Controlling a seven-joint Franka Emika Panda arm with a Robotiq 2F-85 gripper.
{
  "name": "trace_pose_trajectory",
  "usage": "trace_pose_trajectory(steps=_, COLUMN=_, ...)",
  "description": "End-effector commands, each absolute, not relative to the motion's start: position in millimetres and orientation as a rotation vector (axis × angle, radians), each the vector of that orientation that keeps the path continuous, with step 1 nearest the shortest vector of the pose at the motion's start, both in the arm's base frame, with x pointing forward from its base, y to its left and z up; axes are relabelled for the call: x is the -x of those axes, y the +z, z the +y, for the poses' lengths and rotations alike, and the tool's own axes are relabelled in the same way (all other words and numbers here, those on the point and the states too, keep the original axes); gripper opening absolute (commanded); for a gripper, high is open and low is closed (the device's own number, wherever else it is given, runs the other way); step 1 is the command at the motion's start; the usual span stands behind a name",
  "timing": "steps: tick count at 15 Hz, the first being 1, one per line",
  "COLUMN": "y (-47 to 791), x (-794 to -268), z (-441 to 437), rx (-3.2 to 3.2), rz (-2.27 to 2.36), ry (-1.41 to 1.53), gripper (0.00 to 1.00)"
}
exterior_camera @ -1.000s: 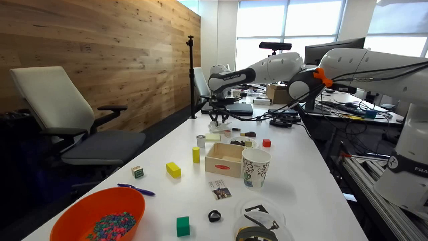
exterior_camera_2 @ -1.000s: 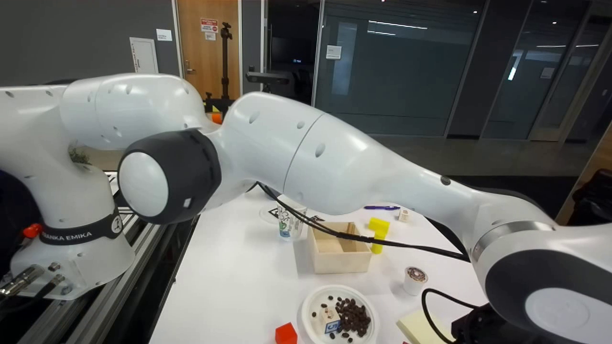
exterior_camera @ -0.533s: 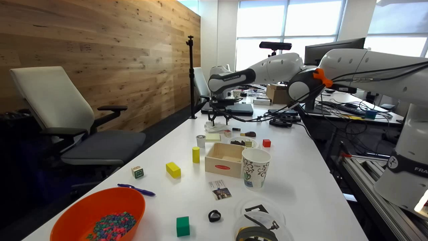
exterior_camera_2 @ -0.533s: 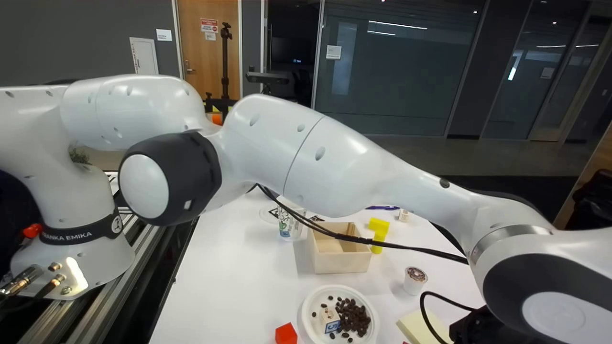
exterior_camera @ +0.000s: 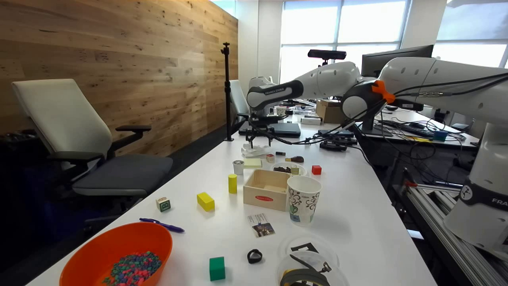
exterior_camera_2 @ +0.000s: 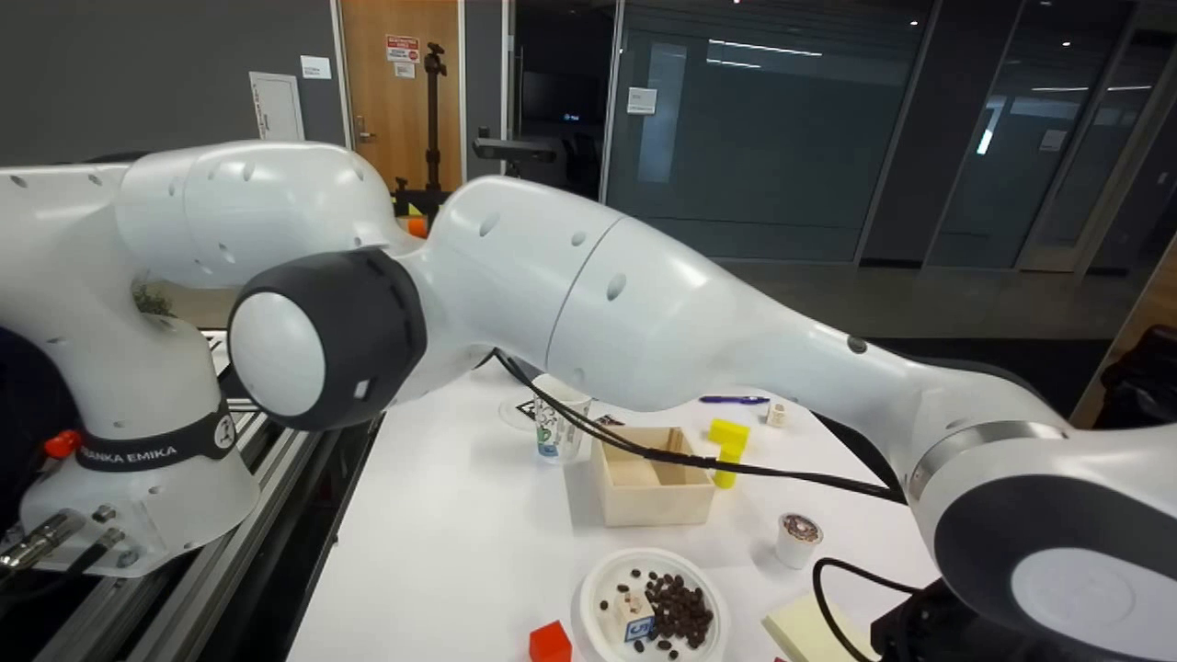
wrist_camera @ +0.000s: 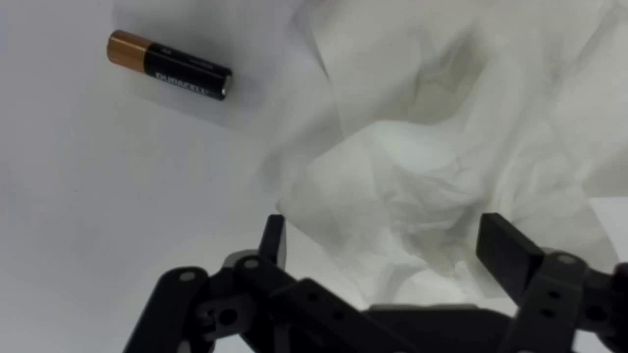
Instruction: Spread open the tissue on the table
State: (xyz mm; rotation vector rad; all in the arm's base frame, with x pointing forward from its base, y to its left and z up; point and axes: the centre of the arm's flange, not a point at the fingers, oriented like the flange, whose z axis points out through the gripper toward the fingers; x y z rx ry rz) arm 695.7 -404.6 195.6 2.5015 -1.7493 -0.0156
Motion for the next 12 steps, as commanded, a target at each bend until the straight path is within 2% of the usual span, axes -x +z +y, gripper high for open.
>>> trace_pose_trajectory(steps=1, y=226.3, x=-703.3, z=-416.1, rx=-2.53, rz=-1.689, ry=0.042, gripper=1.0)
trace_pose_trajectory(steps=4, y=236.7, x=-706.9, z=-421.3, rx=-2.538, rz=-1.684, ry=0.052, gripper=1.0)
trace_pose_trajectory(steps=5, y=236.2, x=-709.6, z=-421.6, rx=-2.539, rz=-1.691, ry=0.056, gripper=0.84)
trace_pose_trajectory(steps=6, y=236.4, x=-711.0, z=-420.8, rx=-2.542, rz=-1.691, ry=0.062, gripper=0.74)
trace_pose_trajectory(steps=12, y=233.5, x=-718.3, z=-407.3, rx=-2.569, rz=-1.672, ry=0.083, gripper=0.3)
